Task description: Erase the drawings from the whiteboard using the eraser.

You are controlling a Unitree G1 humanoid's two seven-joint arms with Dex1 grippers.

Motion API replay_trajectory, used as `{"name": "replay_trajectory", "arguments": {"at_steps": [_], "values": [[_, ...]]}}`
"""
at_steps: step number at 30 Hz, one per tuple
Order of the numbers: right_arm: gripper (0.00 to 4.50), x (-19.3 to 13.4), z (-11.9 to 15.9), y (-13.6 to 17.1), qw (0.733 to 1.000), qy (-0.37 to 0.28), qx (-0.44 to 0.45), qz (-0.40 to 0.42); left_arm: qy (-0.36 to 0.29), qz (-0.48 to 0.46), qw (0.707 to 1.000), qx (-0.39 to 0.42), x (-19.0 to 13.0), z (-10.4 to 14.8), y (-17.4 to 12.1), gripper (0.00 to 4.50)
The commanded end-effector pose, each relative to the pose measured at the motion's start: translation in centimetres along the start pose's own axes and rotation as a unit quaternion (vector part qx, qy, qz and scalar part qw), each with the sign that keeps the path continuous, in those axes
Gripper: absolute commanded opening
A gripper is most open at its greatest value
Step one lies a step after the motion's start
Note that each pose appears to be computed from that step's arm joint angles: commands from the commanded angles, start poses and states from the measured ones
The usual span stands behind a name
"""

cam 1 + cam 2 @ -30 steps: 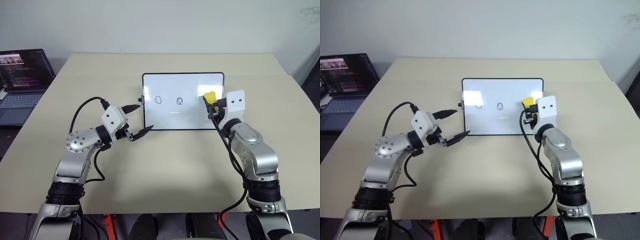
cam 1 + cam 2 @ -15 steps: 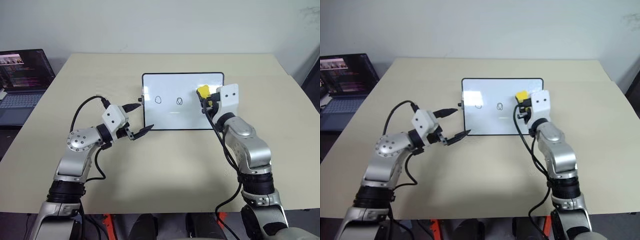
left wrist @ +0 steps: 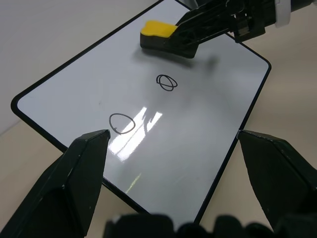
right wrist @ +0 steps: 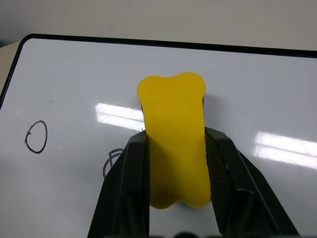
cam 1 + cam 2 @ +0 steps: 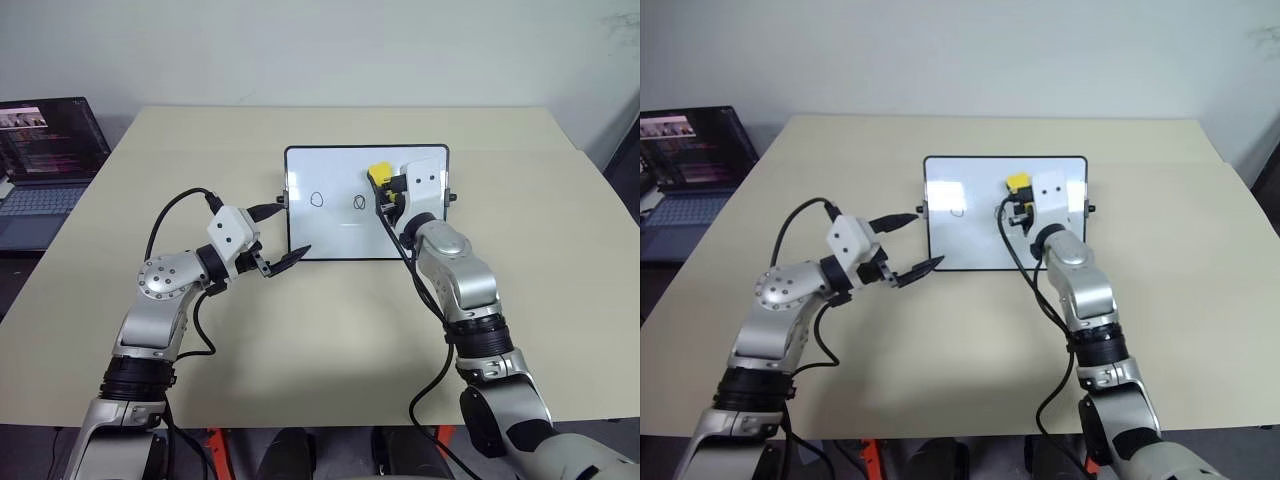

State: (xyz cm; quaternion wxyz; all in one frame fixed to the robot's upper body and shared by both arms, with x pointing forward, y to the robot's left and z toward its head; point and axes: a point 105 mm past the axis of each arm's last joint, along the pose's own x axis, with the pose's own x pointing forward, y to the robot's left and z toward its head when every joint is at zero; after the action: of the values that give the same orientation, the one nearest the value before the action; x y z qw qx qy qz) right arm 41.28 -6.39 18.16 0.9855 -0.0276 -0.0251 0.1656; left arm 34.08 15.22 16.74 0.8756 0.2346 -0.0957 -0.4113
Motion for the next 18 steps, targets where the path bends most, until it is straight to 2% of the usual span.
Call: {"name": "replay_trajectory", "arguments": {"at_steps": [1,9,18], "values": [[1.23,0.7,1.9,1.2,0.999,-0.04,-0.008,0.013,-0.013,0.004,1.0,0.025,0.0,1.1,0.5,4.5],[1.23,1.3,1.8,2.9,0.999,-0.042,-0.006,0.031,-0.012,0.007,1.0,0.025,-0.2,1.1,0.5,4.5],[1.23,1.1,0.3,2.6,0.999,-0.017,-0.005,0.028,-0.015,0.01,1.0,0.024,-0.1,1.2,0.5,4.5]]}}
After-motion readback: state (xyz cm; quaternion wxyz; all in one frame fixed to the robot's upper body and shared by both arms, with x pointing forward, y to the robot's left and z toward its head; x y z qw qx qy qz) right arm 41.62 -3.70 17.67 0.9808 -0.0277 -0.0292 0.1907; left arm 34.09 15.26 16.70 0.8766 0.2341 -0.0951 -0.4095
